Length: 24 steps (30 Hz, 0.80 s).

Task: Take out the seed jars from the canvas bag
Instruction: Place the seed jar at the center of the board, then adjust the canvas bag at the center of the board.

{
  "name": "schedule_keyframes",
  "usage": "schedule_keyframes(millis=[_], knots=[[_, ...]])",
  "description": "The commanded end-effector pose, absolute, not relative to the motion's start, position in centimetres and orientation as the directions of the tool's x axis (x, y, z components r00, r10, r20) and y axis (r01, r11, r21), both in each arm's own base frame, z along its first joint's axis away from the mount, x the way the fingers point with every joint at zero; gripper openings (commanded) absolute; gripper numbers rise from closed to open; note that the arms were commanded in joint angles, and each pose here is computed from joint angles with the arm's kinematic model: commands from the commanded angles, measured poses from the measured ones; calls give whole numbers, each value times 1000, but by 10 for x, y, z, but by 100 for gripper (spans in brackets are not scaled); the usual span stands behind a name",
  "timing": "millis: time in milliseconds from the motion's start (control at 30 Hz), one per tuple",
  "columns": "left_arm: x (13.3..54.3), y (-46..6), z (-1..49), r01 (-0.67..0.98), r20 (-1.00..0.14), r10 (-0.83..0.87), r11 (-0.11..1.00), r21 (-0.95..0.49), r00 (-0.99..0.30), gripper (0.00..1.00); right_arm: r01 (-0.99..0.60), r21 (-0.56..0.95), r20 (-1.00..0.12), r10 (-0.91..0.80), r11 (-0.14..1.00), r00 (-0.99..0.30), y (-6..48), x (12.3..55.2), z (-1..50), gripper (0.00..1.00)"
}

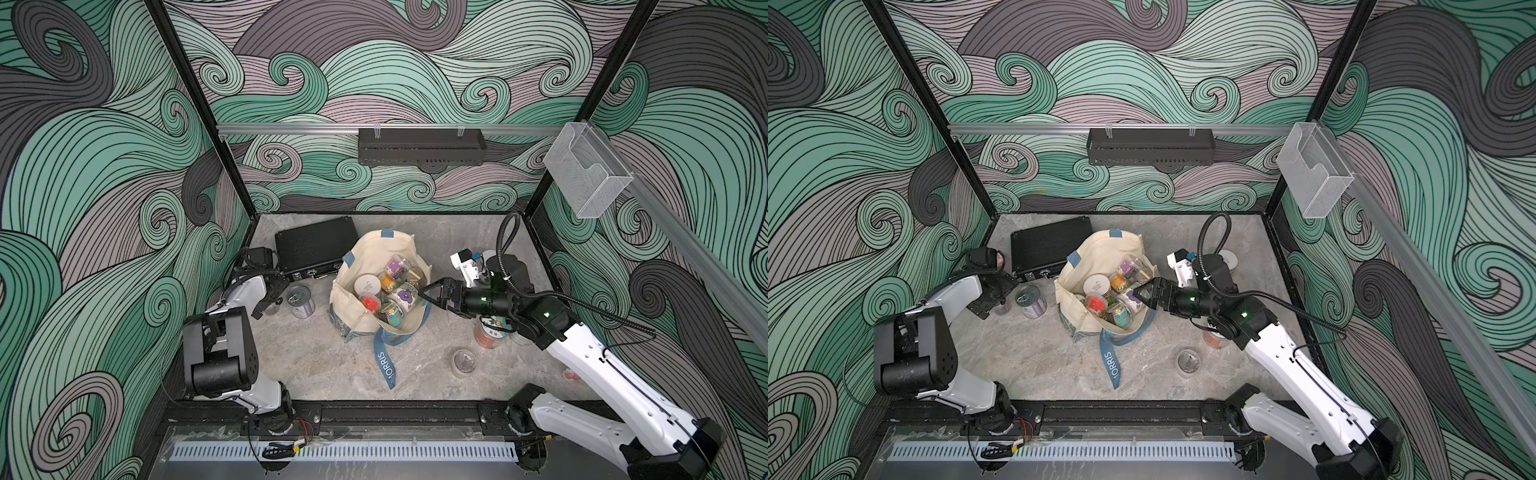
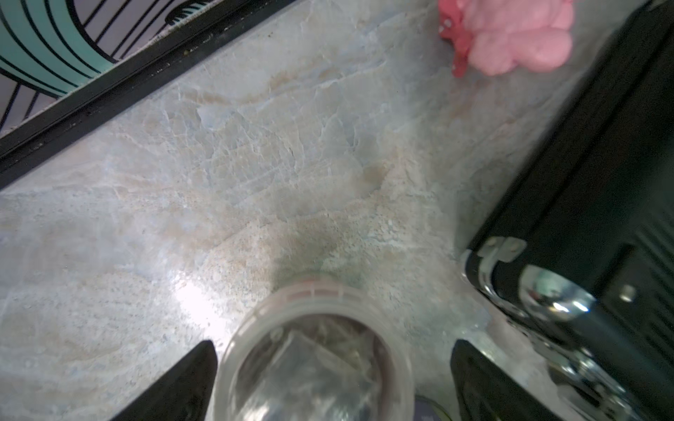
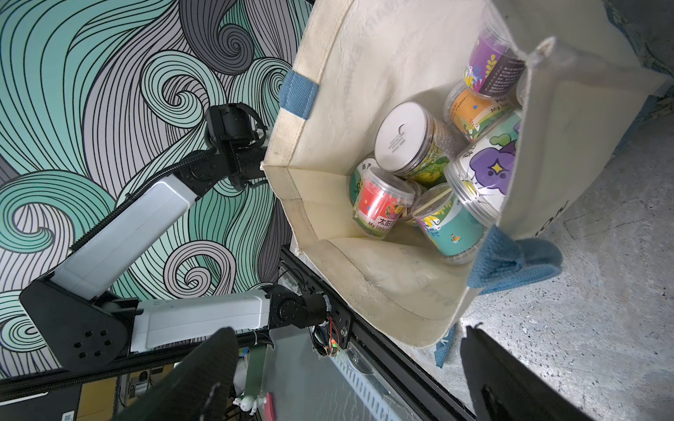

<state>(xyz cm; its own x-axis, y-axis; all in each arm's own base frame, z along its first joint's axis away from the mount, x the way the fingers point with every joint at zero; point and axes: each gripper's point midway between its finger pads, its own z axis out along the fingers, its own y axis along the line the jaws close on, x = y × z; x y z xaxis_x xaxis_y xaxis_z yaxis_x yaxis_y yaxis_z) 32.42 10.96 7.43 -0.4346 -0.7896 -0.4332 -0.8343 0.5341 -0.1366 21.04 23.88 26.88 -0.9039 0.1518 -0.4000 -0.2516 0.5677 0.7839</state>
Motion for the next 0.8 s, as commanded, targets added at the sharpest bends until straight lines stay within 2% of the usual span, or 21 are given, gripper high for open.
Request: schedule_keyframes(millis=[0, 233, 400, 467, 600, 767], knots=[[326, 107, 117, -813, -463, -783, 549, -197, -416, 99, -265, 769, -421, 148, 582, -895, 233, 208, 271, 99], [329, 81, 205, -609, -562, -656, 731, -308, -503, 99, -319, 728, -470, 104, 607, -877, 237, 217, 280, 99], [333, 28, 270, -338, -629, -525, 851, -402, -574, 99, -365, 711, -491, 53, 600, -869, 253, 232, 282, 99], [337, -3, 284, -202, -670, -437, 893, -402, -601, 99, -378, 705, -490, 27, 601, -871, 262, 238, 279, 96], [338, -54, 286, -27, -655, -279, 930, -366, -702, 99, -401, 686, -485, -29, 607, -874, 285, 248, 266, 88], [349, -81, 271, 74, -631, -178, 933, -351, -755, 98, -433, 634, -476, -118, 641, -871, 316, 253, 237, 79]])
